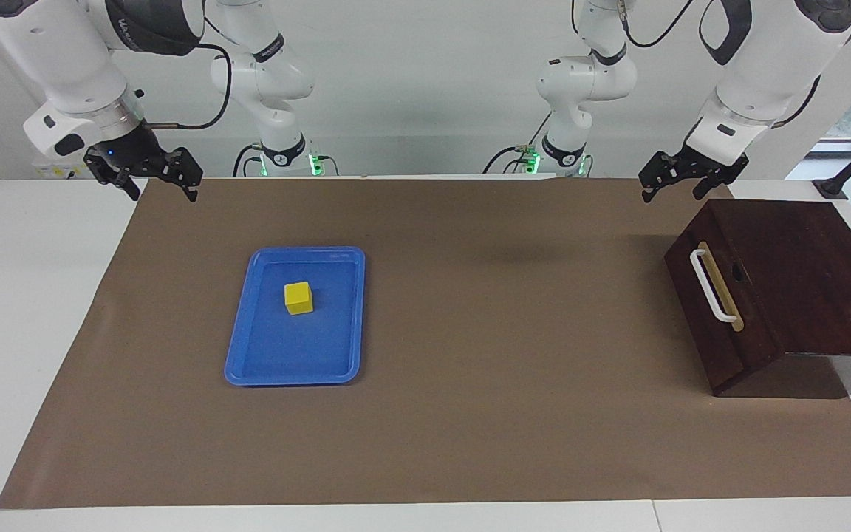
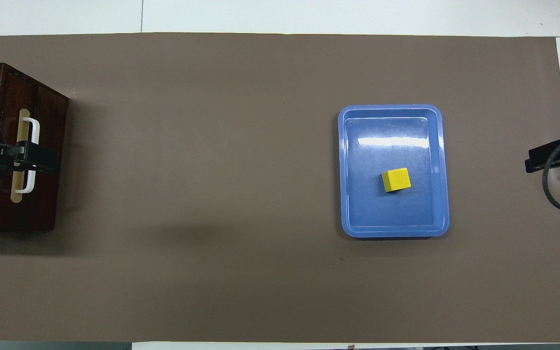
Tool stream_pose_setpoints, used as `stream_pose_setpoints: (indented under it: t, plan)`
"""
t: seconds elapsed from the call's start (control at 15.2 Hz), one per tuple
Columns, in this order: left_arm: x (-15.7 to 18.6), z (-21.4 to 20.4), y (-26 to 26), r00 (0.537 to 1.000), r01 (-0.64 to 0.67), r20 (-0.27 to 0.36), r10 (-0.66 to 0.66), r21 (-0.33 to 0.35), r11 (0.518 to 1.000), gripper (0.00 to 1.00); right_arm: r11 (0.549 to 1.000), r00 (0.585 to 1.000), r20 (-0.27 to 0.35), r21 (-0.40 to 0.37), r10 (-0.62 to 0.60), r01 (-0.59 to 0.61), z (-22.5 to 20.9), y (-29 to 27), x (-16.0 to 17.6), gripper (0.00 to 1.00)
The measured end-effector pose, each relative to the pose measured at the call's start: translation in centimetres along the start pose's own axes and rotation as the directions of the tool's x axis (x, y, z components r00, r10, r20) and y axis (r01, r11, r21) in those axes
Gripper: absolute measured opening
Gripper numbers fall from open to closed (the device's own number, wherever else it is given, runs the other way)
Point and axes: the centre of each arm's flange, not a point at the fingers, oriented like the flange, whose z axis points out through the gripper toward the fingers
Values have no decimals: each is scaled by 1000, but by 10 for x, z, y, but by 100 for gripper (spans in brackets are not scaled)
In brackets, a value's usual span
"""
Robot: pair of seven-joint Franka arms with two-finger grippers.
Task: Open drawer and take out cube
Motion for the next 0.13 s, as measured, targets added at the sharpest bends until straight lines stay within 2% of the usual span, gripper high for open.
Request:
stream_pose_setpoints:
  t: [0.13]
  plan:
    - [0, 0, 0, 1000, -1, 0, 1, 0, 1000, 100, 1000, 1000, 0, 0, -1, 1, 0, 0, 0, 100]
